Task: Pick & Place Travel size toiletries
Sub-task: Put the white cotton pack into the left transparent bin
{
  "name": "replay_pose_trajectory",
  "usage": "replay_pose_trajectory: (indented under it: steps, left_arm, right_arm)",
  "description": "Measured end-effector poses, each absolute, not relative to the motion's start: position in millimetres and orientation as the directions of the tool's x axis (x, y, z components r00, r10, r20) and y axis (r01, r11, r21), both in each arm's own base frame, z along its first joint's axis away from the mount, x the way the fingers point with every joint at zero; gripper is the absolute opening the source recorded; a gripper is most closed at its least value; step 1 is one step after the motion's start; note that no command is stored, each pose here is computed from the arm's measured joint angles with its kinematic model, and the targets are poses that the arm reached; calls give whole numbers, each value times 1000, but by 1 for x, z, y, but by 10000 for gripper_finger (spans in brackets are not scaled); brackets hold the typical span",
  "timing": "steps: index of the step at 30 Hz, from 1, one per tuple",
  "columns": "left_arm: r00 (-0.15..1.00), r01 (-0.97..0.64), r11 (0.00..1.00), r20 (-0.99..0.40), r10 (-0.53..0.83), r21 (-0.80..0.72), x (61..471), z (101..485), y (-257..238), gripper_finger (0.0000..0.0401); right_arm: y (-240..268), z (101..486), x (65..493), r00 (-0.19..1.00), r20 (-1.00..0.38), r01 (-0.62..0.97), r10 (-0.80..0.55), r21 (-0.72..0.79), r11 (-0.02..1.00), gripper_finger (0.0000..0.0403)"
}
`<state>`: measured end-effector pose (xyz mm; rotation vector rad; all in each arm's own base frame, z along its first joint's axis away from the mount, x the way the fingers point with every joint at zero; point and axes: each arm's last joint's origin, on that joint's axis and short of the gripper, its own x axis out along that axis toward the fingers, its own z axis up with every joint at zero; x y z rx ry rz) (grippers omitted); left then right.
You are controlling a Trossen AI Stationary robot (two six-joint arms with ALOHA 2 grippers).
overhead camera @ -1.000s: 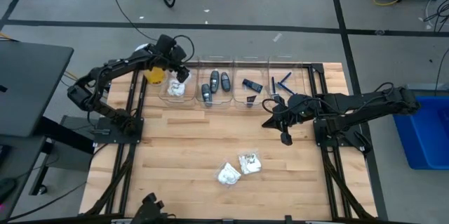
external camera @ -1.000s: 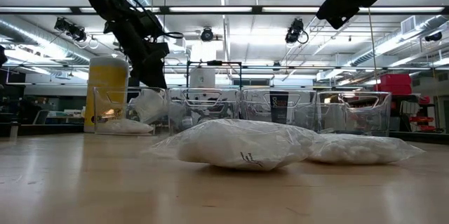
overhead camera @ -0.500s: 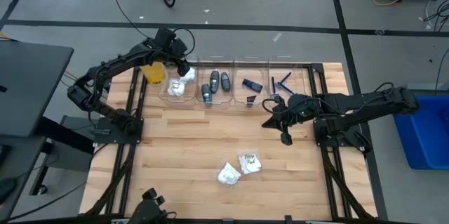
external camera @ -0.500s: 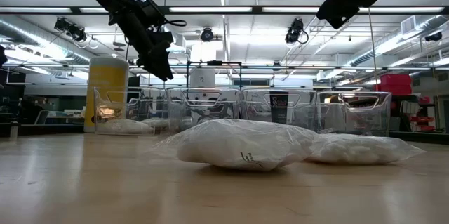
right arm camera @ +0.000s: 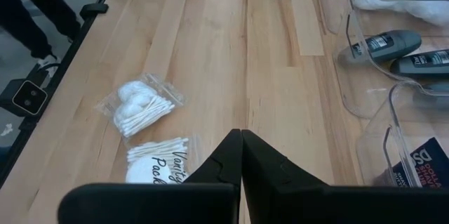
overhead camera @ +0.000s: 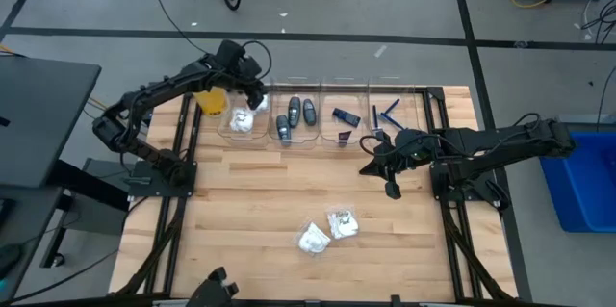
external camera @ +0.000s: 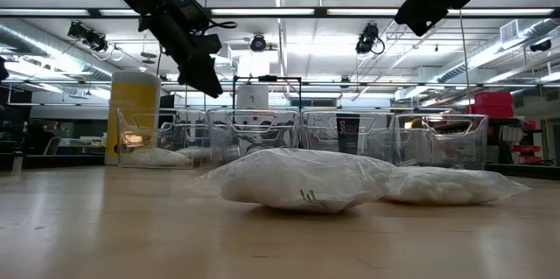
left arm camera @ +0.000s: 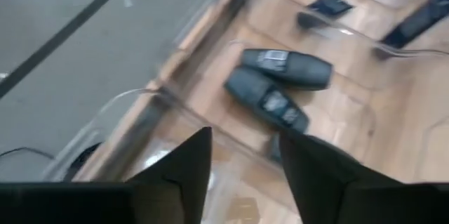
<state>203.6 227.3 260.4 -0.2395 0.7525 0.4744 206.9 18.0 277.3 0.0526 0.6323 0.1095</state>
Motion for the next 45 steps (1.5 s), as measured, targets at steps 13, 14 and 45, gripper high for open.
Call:
replay_pose_trajectory:
  steps: [13,14,45]
  left_arm:
    - [641,-422,906,-702,309,13,227,263,205,73]
    - [647,-424,906,-697,308,7,227,265,203,68]
    - [824,-131,991,-558,100,-15,255,316,89,5]
  right_arm:
    - [18,277,207,801,-587,-86,118,82,993,8]
    - [18,277,207,801,-587,-86,118,82,993,8]
    - [18,277,207,801,-587,-86,118,82,993,9]
